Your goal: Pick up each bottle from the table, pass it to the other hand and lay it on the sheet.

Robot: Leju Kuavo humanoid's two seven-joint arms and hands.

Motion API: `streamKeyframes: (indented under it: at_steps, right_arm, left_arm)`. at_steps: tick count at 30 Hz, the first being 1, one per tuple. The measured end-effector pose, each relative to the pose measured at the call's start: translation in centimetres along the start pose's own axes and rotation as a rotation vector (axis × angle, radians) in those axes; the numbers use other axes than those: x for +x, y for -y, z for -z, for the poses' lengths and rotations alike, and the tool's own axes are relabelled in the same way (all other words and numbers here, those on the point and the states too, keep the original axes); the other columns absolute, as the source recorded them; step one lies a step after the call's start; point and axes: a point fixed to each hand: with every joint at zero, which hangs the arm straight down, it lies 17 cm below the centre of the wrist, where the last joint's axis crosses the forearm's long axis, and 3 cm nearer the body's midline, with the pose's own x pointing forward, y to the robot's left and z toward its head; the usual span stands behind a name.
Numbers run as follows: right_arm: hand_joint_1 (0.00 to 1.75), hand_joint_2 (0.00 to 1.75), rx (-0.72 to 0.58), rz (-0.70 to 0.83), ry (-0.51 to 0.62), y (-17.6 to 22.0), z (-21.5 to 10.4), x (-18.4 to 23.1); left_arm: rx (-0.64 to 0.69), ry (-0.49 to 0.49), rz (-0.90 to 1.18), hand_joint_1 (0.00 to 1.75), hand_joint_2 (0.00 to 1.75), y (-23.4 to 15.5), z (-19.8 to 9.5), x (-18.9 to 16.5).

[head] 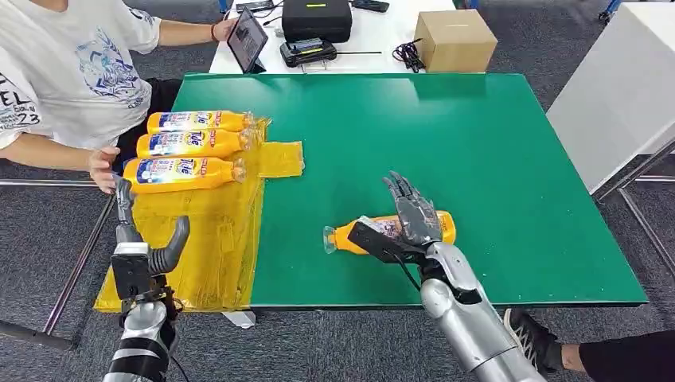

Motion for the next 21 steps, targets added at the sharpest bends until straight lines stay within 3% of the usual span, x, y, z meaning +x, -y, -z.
streamKeyframes:
  at_steps: [12, 21]
  right_arm:
    - [0.0, 1.75, 0.087, 0.018, -0.046, -0.5, 1.4, -2.4]
    - [0.0, 1.75, 0.308, 0.17, -0.032, -3.3, 1.6, -3.7]
  left_arm:
    - [-0.012, -0.017, -0.014, 0.0, 1.75, 1.6, -0.9, 0.2]
    - [-0.052, -0.014, -0.051, 0.0, 1.75, 3.6, -0.4, 0.7]
